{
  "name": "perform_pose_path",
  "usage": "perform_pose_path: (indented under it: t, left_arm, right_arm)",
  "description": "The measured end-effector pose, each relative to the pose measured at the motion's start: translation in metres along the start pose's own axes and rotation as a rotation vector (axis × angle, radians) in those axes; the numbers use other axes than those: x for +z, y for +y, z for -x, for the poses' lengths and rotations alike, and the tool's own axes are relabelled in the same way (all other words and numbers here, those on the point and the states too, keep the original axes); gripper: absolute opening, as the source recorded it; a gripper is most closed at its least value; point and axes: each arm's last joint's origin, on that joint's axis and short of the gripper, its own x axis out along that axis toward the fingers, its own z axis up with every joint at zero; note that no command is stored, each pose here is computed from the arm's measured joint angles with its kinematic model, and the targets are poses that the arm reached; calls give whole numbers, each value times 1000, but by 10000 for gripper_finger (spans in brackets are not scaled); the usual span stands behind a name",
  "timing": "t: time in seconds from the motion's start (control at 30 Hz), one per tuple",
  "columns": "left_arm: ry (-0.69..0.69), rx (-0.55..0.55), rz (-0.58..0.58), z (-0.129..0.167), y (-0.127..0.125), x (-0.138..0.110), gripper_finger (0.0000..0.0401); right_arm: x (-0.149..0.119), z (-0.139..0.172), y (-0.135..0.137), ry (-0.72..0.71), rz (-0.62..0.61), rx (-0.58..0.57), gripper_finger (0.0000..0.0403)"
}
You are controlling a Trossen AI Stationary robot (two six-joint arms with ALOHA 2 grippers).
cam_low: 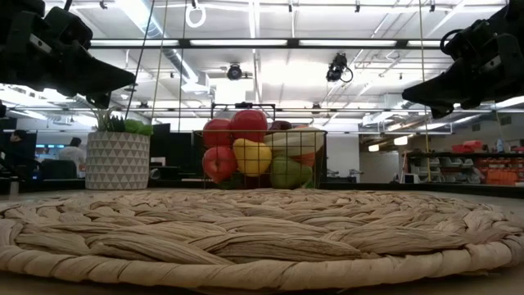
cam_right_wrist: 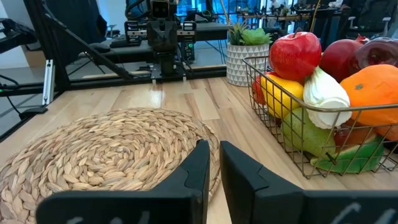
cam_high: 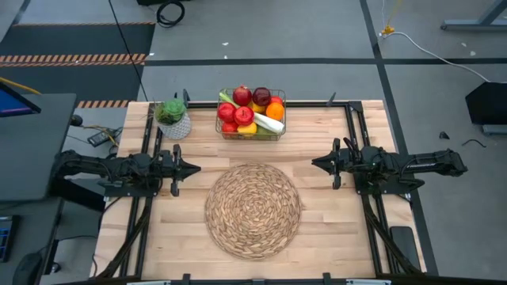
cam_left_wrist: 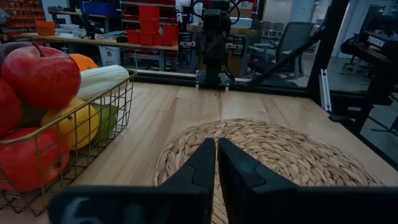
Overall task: Build produce basket
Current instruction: Return to Home Position
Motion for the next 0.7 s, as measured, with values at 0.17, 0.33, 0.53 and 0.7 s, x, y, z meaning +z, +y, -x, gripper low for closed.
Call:
perform_pose_path:
  t: [0.17,0.33,0.53,0.7]
  left_arm:
    - [0,0,0,0,0,0,30]
    - [0,0,0,0,0,0,33]
    - [0,0,0,0,0,0,26]
    - [0,0,-1,0,0,0,24]
  right_arm:
    - [0,0,0,0,0,0,45]
    - [0,0,0,0,0,0,45]
    - [0,0,0,0,0,0,45]
    - [0,0,0,0,0,0,45]
